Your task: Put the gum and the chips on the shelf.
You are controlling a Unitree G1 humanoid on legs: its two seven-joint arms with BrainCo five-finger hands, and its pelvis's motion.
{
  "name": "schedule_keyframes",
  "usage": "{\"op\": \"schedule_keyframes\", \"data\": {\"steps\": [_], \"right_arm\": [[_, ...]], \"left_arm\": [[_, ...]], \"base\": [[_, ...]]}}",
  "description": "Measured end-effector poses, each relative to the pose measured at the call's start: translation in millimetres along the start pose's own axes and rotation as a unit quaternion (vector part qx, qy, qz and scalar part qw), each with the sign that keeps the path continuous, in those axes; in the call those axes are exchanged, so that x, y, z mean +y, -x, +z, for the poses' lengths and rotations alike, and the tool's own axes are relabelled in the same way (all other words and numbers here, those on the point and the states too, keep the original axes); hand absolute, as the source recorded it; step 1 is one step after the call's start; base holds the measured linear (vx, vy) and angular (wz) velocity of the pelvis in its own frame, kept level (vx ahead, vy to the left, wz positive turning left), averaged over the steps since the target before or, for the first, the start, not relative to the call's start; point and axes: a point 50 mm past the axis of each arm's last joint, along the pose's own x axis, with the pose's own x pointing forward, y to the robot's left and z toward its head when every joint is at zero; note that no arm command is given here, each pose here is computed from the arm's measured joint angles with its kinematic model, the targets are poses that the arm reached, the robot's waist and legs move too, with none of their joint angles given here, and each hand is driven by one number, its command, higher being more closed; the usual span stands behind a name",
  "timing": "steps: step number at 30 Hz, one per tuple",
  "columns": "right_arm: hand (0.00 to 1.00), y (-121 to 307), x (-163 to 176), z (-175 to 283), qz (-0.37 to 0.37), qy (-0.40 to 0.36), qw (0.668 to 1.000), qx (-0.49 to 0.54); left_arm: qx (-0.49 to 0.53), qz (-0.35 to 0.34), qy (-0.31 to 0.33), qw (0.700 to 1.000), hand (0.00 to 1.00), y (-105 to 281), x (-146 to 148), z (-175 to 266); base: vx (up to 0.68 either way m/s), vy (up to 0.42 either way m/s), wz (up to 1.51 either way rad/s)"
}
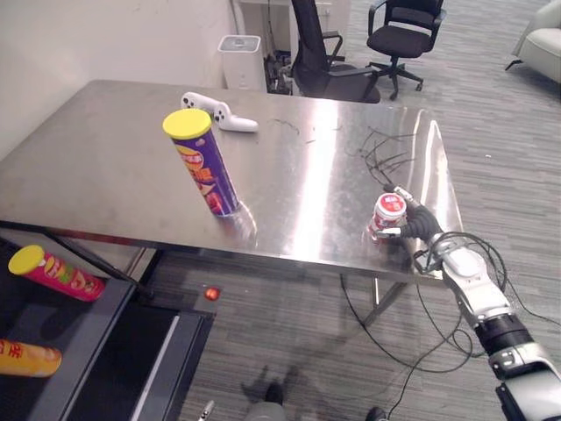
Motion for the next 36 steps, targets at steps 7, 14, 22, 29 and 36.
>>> {"op": "schedule_keyframes", "data": {"steps": [7, 14, 22, 29, 36], "right_arm": [[1.0, -1.5, -1.5, -2.8, -0.001, 0.015, 1.0, 0.008], [1.0, -5.0, -4.3, 0.8, -0.015, 0.02, 1.0, 0.003], [1.0, -6.0, -4.5, 2.5, -0.022, 0.019, 1.0, -0.003], [1.0, -6.6, -4.9, 18.6, -0.033, 0.023, 0.998, -0.046], [1.0, -1.0, -9.9, 64.3, -0.044, 0.021, 0.987, -0.15]], "left_arm": [[0.003, -0.009, -0.011, 1.0, 0.0, 0.5, -3.1, -2.0], [0.003, -0.009, -0.011, 1.0, 0.0, 0.6, -3.3, -2.0], [0.002, -0.009, -0.011, 1.0, 0.0, 0.5, -3.4, -1.7], [-0.003, -0.012, -0.009, 1.0, 0.0, 0.3, -4.7, 0.9], [-0.021, -0.009, -0.01, 1.0, 0.0, -0.8, -2.8, 9.9]], "base": [[0.0, 0.0, 0.0], [0.0, -0.004, 0.05], [0.0, 0.0, 0.01], [0.0, 0.0, -0.01], [0.0, 0.0, -0.01]]}}
